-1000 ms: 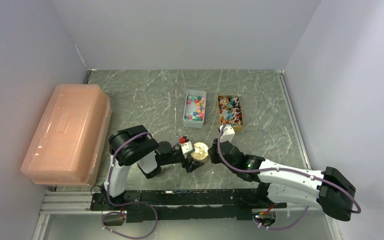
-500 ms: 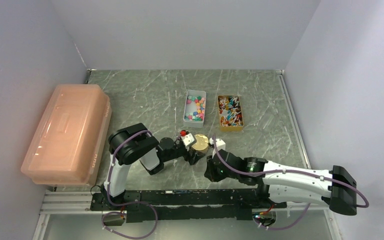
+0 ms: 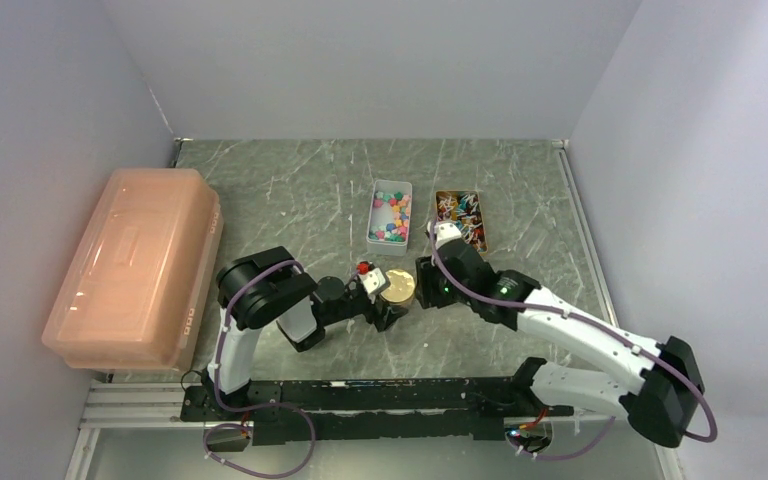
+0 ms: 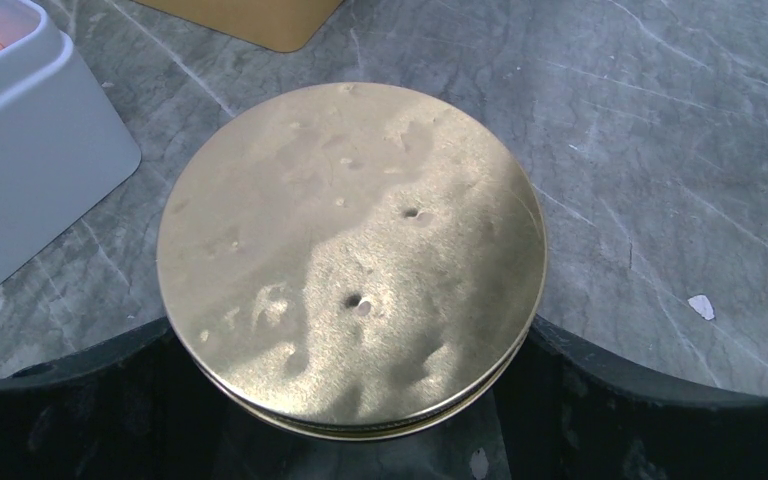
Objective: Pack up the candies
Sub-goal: Screw the bottle lid onto the packing bottle.
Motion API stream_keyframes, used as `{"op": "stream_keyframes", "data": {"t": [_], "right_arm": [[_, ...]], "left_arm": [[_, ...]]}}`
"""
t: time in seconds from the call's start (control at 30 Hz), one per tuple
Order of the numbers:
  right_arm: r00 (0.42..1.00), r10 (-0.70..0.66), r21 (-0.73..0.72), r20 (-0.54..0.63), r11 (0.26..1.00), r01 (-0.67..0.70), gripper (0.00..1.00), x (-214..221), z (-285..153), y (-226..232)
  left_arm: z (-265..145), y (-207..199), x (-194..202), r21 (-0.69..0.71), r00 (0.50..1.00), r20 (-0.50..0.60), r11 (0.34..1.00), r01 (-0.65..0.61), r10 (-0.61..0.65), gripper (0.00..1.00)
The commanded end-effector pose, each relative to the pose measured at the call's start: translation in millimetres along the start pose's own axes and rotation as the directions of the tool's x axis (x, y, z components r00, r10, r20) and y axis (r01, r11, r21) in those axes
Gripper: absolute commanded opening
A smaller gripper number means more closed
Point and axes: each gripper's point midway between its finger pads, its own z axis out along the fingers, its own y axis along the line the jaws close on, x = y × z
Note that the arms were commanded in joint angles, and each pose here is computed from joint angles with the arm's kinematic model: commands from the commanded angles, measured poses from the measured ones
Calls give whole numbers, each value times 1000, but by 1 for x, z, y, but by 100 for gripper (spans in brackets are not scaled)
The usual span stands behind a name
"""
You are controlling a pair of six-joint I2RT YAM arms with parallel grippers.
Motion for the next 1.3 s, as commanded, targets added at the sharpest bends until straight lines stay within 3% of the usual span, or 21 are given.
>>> {"op": "stream_keyframes", "data": {"t": [0.0, 0.37, 0.93, 1.27], "right_arm": [[997, -69, -95, 21, 993, 71, 45, -31, 10, 13], [998, -41, -175, -46, 984, 33, 35, -51, 50, 11], [983, -40, -203, -180, 979, 3, 28, -15, 78, 3], [998, -39, -79, -55, 996, 35, 29, -60, 64, -15]], "left_arm": [[-26, -7, 68, -25, 963, -245, 994, 109, -112, 31], [-25, -9, 69, -18, 962, -248, 993, 114, -115, 31], [-25, -7, 69, -22, 961, -250, 993, 113, -115, 31], [-25, -9, 70, -15, 960, -253, 993, 119, -119, 31]]}}
